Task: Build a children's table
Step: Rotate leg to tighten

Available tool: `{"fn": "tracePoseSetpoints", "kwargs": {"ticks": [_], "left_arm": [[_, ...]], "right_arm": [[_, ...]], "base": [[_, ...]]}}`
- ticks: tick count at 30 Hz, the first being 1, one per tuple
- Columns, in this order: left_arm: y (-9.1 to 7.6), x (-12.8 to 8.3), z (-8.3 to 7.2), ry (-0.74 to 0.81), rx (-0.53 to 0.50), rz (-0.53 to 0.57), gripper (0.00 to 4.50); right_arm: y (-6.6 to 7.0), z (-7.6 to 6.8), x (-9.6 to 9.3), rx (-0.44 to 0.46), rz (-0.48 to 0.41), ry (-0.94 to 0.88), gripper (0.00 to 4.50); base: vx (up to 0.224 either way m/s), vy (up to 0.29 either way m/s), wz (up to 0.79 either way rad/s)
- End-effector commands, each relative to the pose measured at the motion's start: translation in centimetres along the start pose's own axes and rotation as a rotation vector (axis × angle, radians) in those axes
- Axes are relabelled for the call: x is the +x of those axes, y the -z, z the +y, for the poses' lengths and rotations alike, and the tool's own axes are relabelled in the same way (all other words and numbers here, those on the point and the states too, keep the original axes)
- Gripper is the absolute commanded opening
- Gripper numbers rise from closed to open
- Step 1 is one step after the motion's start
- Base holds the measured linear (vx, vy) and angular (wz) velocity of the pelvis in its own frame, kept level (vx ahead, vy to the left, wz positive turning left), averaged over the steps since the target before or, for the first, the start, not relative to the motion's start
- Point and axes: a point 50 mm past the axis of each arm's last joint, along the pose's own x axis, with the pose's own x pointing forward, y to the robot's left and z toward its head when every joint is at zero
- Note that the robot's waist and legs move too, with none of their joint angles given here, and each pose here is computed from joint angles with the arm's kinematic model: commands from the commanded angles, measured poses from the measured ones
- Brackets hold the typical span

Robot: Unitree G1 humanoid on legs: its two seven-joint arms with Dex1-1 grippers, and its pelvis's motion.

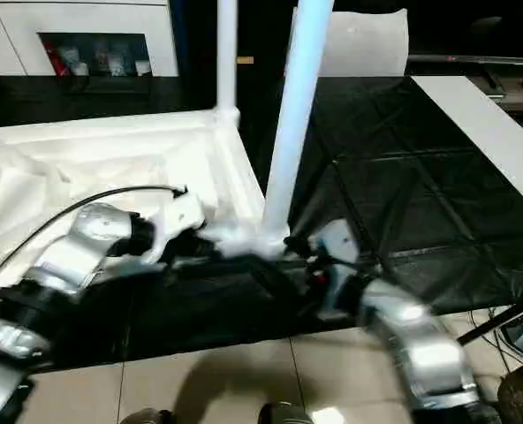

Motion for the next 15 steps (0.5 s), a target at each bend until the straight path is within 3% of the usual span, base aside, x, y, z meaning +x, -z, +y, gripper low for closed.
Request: {"fn": "tracePoseSetpoints", "kwargs": {"ticks": [1, 6, 7, 15], "left_arm": [[-0.28, 0.95, -1.35, 0.169, 0.052, -0.017, 0.07], [0.09, 0.70, -1.60, 0.248, 0.092, 0.012, 0.07], [0.24, 0.63, -1.59, 0.261, 0.103, 0.021, 0.00], [0.62, 0.24, -1.35, 0.308, 0.137, 0.050, 0.00]], "right_arm": [[-0.71, -0.02, -0.31, -0.019, -0.018, -0.081, 4.50], [-0.58, 0.37, -0.57, -0.064, 0.031, -0.226, 4.50], [-0.43, 0.46, -0.58, -0.067, 0.044, -0.265, 4.21], [0.20, 0.20, -0.62, -0.069, 0.131, -0.445, 3.66]], "base": [[0.000, 0.000, 0.00], [0.000, 0.000, 0.00], [0.000, 0.000, 0.00], [0.000, 0.000, 0.00]]}}
